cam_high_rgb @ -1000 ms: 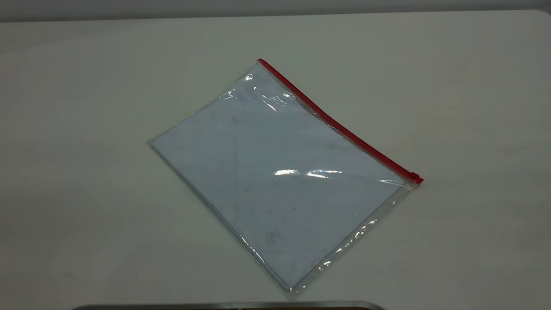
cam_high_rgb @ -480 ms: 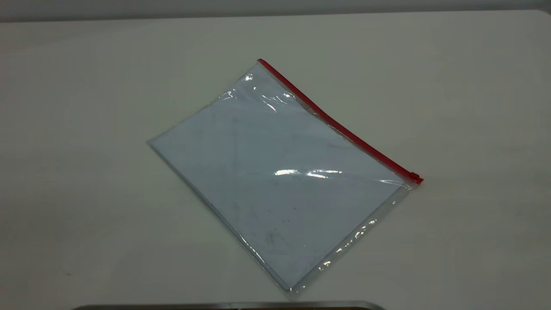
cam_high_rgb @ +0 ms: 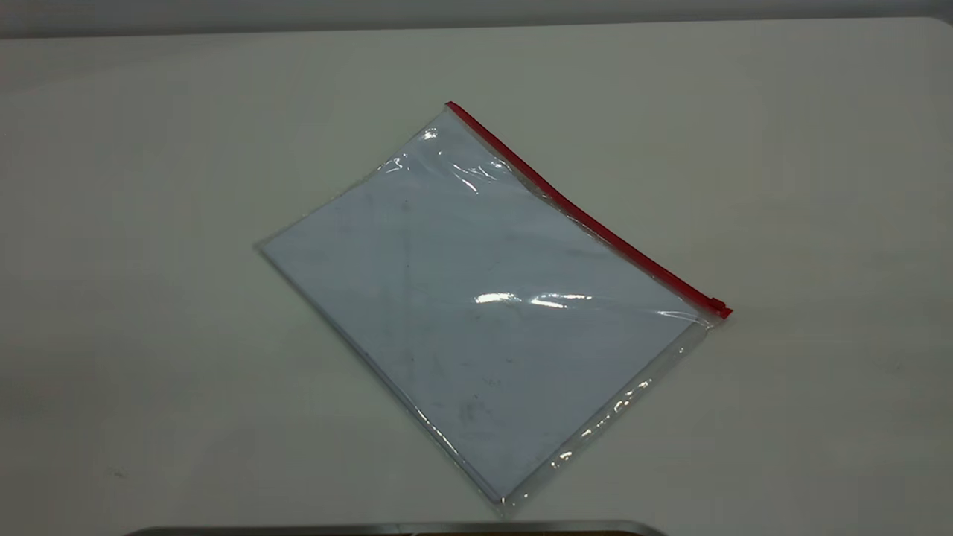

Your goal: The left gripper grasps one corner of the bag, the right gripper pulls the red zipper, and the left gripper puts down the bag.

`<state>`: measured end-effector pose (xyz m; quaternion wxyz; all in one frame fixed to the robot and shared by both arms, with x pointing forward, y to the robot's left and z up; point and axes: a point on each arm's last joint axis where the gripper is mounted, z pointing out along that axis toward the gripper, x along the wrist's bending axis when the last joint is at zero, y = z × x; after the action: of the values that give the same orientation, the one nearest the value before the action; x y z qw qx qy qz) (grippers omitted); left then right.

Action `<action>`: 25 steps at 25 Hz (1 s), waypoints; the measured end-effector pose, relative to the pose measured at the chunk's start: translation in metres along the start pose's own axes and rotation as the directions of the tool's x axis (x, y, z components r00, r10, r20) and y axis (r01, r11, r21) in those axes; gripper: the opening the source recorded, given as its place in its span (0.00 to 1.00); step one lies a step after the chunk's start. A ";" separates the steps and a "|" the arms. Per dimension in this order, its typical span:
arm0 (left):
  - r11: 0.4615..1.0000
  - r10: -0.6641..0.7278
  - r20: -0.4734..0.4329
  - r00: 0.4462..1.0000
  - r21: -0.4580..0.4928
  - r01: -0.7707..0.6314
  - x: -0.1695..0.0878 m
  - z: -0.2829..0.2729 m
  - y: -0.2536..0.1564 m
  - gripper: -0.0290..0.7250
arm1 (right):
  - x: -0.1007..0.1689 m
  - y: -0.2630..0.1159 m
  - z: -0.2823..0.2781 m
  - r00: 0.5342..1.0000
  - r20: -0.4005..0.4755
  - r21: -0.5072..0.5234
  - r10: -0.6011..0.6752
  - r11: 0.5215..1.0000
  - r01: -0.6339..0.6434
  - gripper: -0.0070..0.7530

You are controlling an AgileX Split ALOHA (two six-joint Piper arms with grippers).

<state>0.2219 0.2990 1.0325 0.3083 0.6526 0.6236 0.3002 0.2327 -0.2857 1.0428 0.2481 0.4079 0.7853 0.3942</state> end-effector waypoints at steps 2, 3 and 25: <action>1.000 0.000 0.000 1.000 0.000 0.000 0.000 0.000 0.000 0.82 | 0.000 0.000 0.000 1.000 0.000 0.000 0.000 1.000 0.000 0.77; 1.000 0.000 0.000 1.000 0.000 0.000 0.000 0.000 0.000 0.82 | 0.000 0.000 0.000 1.000 0.000 0.000 0.000 1.000 0.000 0.77; 1.000 0.000 -0.001 1.000 0.000 0.000 0.000 0.000 0.000 0.82 | 0.002 -0.001 -0.001 0.904 0.364 -0.065 0.225 0.974 -0.217 0.77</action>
<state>0.2219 0.2991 1.0324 0.3078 0.6526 0.6238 0.3005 0.2303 -0.2851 1.0423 0.3495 0.5580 0.6689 0.3450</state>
